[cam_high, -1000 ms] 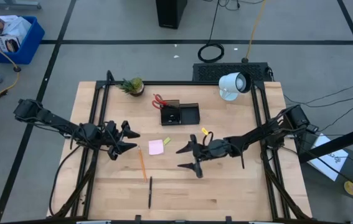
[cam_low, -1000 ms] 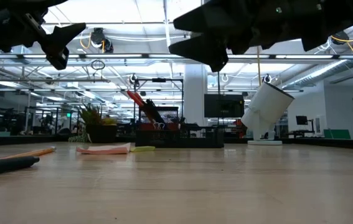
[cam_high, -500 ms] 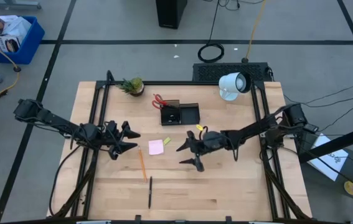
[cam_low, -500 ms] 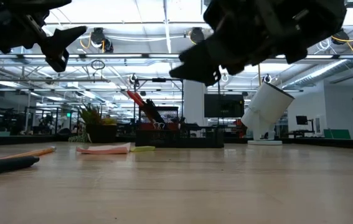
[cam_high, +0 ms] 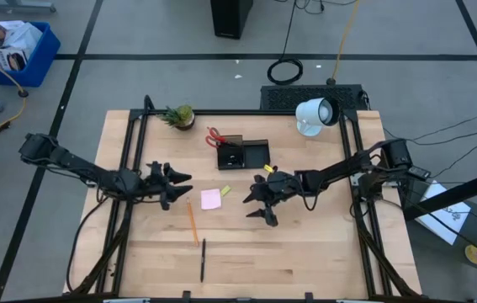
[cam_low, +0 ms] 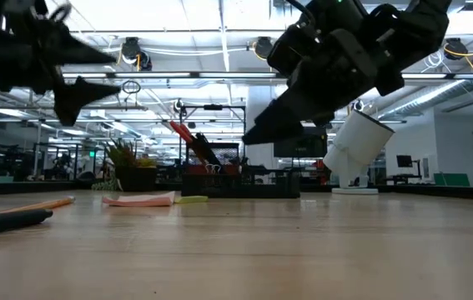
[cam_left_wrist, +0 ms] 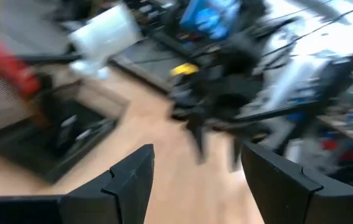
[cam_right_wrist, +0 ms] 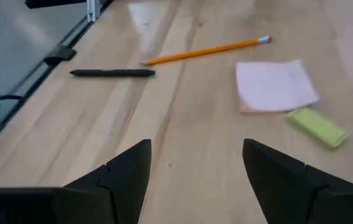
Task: Pick and place office supplies into organizer
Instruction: Put the eraser into the mesh organizer
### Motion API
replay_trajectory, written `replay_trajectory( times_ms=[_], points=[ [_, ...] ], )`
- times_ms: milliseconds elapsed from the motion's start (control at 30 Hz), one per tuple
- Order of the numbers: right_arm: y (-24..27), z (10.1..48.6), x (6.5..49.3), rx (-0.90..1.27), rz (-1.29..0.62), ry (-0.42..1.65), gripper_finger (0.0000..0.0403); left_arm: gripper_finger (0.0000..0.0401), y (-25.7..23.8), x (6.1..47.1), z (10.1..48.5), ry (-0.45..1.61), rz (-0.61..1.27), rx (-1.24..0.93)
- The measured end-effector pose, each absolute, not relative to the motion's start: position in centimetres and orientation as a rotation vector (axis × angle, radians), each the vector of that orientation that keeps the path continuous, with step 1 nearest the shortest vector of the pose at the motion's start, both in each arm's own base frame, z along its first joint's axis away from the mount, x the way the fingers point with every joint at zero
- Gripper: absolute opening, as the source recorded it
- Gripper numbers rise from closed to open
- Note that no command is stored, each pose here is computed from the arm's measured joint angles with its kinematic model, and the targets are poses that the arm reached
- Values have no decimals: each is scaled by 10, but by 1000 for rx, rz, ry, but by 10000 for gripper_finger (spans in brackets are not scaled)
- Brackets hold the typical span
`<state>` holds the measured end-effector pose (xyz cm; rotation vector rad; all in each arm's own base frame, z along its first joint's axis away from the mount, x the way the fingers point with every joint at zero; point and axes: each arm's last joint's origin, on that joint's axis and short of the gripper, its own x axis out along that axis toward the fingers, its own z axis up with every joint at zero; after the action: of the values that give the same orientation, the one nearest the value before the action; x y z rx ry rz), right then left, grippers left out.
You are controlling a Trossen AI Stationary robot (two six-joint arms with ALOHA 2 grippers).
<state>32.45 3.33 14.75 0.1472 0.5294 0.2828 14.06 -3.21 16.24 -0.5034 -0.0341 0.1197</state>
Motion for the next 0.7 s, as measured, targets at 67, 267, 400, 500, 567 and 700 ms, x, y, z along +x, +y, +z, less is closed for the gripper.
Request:
replay_trajectory(
  times_ms=[67, 267, 400, 500, 567, 700],
  points=[
    [37, 143, 321, 163, 288, 551, 243, 244, -34, 143, 157, 21, 192, -509],
    [47, 135, 308, 215, 318, 483, 244, 243, -47, 164, 167, 109, 271, -470],
    [55, 135, 286, 181, 378, 319, 243, 243, -56, 185, 174, 150, 338, -449],
    [53, 142, 259, 173, 408, 201, 243, 243, -59, 196, 175, 158, 378, -447],
    [48, 145, 242, 184, 387, 198, 244, 243, -61, 202, 175, 163, 388, -465],
    [43, 151, 217, 147, 322, 231, 246, 243, -56, 213, 166, 237, 381, -502]
  ],
)
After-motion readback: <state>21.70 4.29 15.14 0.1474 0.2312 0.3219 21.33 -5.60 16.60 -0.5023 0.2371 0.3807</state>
